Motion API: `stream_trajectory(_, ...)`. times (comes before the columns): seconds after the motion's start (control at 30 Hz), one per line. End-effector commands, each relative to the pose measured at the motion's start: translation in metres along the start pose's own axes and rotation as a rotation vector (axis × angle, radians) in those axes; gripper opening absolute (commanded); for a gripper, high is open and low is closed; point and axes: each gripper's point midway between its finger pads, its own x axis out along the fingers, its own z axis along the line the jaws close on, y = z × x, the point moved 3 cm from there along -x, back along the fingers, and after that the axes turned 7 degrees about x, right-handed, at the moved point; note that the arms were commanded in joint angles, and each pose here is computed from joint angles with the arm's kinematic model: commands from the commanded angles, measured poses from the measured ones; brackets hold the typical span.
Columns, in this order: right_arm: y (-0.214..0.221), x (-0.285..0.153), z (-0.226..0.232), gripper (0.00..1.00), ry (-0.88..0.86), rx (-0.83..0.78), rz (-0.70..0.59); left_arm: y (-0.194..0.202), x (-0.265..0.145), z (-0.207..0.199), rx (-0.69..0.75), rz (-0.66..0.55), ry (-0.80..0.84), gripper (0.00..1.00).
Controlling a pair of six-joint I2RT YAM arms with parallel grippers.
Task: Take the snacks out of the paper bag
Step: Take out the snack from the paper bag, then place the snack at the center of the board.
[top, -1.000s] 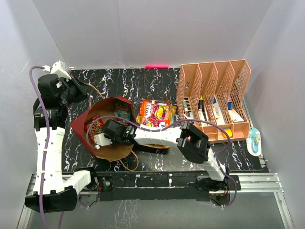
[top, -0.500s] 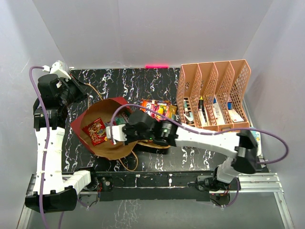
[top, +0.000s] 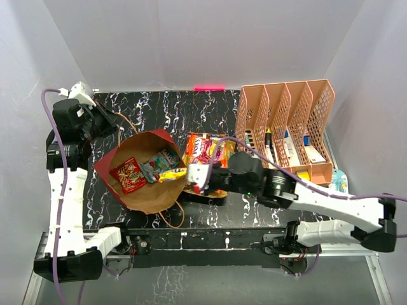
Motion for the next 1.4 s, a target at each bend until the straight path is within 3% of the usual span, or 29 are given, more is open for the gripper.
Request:
stream_trajectory(0.0,-0.015,-0.043,-0.046,0.07,0.257,0.001,-0.060,-0.003,0.002,0.001,0.020,-0.014,-0.006,0.00)
stream_trajectory(0.3,0.059,-0.069,-0.134,0.07,0.433,0.063,0.044,-0.013,-0.005,0.002,0.043,-0.038,-0.039,0.00)
stream_trajectory(0.47,0.105,-0.034,-0.160,0.07,0.332,0.083,0.089,-0.011,-0.004,-0.003,0.026,-0.028,-0.009,0.00)
stream_trajectory(0.73,0.139,0.014,-0.154,0.07,0.147,0.078,0.076,-0.011,-0.007,-0.004,0.027,-0.030,-0.009,0.00)
stream_trajectory(1.2,0.179,0.029,-0.132,0.08,0.069,0.151,0.144,-0.010,-0.006,-0.003,0.027,-0.029,-0.006,0.00)
stream_trajectory(1.23,0.180,0.026,-0.129,0.12,0.072,0.172,0.152,-0.009,-0.006,-0.002,0.028,-0.028,-0.009,0.00)
stream_trajectory(1.33,0.166,0.008,-0.123,0.41,0.115,0.219,0.135,-0.009,-0.005,-0.001,0.028,-0.025,-0.013,0.00)
stream_trajectory(1.37,0.159,0.001,-0.123,0.45,0.135,0.222,0.119,-0.009,-0.004,-0.002,0.029,-0.026,-0.012,0.00)
